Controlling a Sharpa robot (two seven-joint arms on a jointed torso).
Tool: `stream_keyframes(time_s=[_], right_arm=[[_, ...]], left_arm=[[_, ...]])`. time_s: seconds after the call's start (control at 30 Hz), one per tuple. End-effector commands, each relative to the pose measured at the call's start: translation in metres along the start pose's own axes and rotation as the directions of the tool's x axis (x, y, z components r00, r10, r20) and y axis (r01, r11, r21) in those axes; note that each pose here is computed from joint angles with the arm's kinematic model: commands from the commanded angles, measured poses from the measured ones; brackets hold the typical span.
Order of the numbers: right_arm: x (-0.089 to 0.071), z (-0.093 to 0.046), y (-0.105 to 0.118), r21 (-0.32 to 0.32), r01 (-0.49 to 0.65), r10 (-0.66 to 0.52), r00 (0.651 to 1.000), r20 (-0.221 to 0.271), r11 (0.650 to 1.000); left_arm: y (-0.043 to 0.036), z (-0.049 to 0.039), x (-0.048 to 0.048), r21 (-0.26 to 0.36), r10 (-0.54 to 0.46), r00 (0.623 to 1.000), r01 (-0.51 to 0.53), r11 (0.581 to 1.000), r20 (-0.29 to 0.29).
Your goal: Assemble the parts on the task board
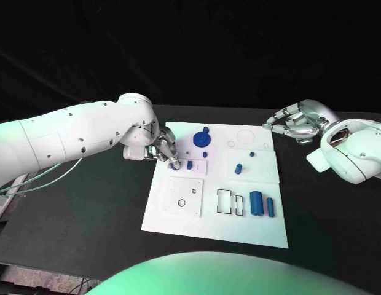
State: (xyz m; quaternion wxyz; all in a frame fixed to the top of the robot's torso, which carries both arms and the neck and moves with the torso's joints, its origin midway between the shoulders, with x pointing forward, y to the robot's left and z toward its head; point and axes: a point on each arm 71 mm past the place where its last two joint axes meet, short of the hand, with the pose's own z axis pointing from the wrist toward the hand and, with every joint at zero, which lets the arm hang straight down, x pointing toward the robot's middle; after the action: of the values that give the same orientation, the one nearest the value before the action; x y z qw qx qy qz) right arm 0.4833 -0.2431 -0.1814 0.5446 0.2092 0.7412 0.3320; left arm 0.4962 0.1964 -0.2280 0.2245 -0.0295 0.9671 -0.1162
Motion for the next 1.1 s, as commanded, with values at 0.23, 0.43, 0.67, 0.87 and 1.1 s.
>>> stream_keyframes(time_s=[0.23,0.43,0.67,0.87,1.1], right_arm=[[0.0012,-0.0002,0.0005,-0.006,0.011,-0.011,1.0,-0.012,1.0],[0.0013,-0.0001,0.0006,-0.006,0.011,-0.011,1.0,-0.012,1.0],[0.0015,0.0001,0.0007,-0.006,0.011,-0.011,1.0,-0.013,1.0],[0.0017,0.0001,0.0008,-0.007,0.011,-0.011,1.0,-0.013,1.0],[0.0021,0.0002,0.0012,-0.008,0.011,-0.011,1.0,-0.014,1.0]], left_arm=[[-0.0042,-0.0022,0.0004,0.025,-0.012,1.0,0.013,1.0,-0.023],[-0.0038,-0.002,-0.0011,0.011,-0.001,1.0,0.001,1.0,-0.01],[-0.0028,-0.0012,-0.0023,-0.013,0.022,1.0,-0.022,1.0,-0.002],[-0.0032,0.0003,-0.0033,-0.026,0.033,0.999,-0.033,0.999,0.003],[-0.0053,0.003,-0.0032,-0.032,0.039,0.999,-0.038,0.999,0.01]])
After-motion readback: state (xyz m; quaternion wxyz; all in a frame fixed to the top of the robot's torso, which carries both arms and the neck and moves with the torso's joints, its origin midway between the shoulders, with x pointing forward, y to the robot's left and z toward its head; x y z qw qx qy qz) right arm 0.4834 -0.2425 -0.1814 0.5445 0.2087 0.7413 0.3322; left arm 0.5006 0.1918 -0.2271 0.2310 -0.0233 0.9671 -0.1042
